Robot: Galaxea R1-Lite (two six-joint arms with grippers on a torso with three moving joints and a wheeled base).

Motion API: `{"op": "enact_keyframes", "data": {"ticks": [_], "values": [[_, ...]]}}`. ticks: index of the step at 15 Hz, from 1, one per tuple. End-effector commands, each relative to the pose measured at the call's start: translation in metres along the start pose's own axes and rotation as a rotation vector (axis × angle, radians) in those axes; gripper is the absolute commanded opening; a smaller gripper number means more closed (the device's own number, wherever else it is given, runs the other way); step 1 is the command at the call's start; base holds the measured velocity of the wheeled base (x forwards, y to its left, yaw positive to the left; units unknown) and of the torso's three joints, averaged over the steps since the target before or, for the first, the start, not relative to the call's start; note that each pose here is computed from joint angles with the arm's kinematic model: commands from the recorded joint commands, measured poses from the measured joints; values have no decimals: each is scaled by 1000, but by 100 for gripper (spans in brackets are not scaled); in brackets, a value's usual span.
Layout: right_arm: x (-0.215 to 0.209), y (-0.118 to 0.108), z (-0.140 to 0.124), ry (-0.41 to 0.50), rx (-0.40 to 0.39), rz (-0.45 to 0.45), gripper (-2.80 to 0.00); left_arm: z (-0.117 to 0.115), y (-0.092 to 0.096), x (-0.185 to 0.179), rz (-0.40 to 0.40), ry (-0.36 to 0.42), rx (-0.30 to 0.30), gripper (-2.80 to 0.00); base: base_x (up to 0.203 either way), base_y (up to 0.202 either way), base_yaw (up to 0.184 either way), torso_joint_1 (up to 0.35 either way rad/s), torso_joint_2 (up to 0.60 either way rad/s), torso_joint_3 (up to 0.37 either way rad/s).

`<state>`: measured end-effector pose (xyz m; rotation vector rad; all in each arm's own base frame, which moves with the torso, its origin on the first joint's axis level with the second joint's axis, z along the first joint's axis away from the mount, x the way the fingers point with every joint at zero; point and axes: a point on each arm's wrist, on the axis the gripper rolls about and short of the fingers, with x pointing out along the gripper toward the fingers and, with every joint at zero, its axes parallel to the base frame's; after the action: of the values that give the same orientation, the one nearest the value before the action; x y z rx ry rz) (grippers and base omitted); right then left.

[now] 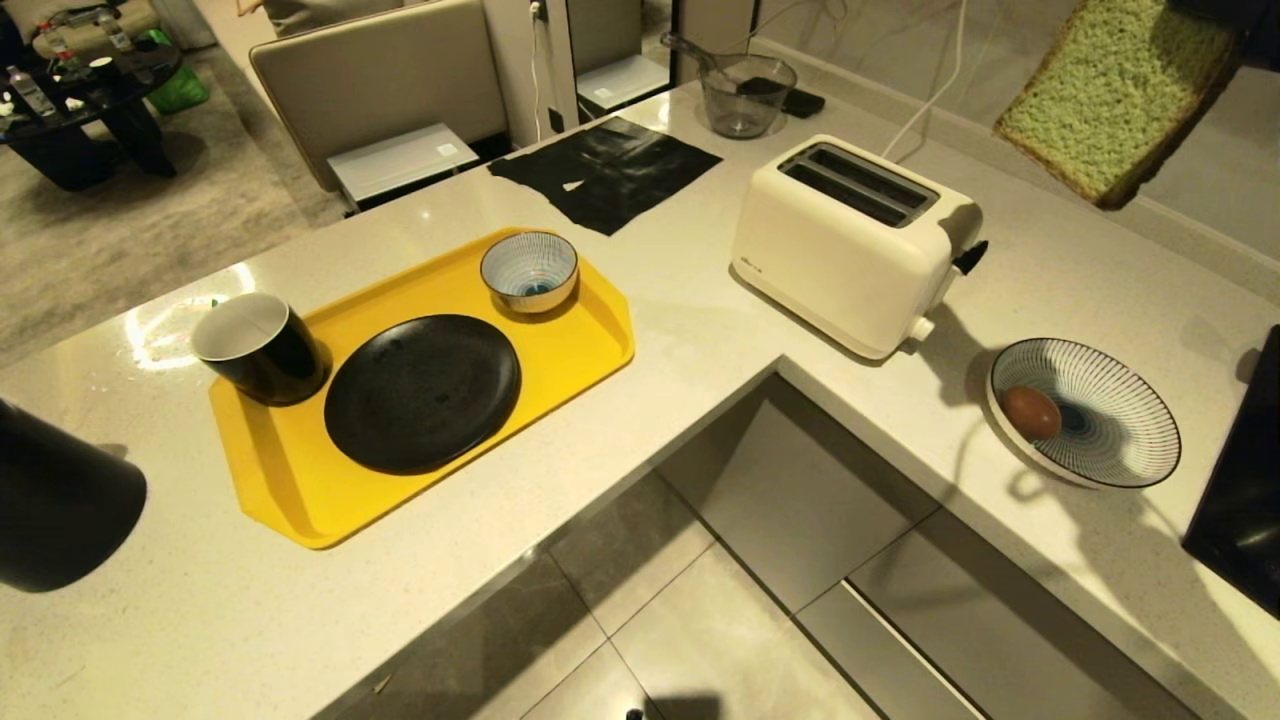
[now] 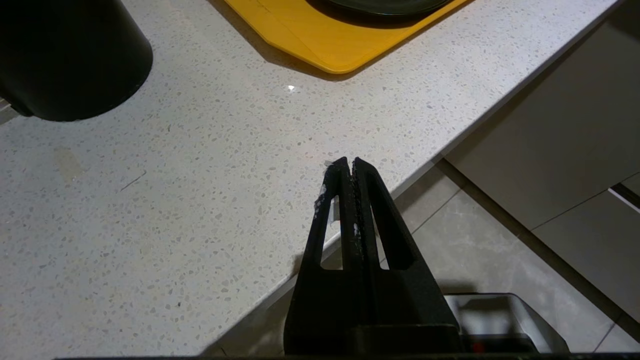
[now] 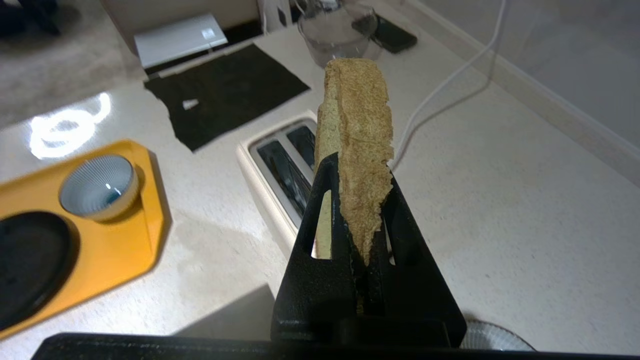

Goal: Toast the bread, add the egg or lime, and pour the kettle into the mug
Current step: Put the baked bread on a plate

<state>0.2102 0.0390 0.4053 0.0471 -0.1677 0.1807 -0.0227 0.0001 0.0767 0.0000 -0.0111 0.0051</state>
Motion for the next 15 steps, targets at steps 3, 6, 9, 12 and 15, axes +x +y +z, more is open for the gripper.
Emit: {"op": "enact_keyframes", "data": {"ticks": [3, 6, 9, 12, 15], "values": [[-3, 0, 4, 12, -8, -4, -280, 0, 0, 0, 1, 0, 0, -280, 0, 0, 0, 0, 0, 0], [-4, 0, 5, 8, -10, -2, -280, 0, 0, 0, 2, 0, 0, -280, 0, 0, 0, 0, 0, 0], [-5, 0, 5, 8, -13, -5, -280, 0, 0, 0, 1, 0, 0, -280, 0, 0, 0, 0, 0, 0], [-8, 0, 4, 10, -14, -5, -280, 0, 0, 0, 1, 0, 0, -280, 0, 0, 0, 0, 0, 0], [-13, 0, 4, 8, -13, -4, -280, 0, 0, 0, 2, 0, 0, -280, 0, 0, 0, 0, 0, 0]]}}
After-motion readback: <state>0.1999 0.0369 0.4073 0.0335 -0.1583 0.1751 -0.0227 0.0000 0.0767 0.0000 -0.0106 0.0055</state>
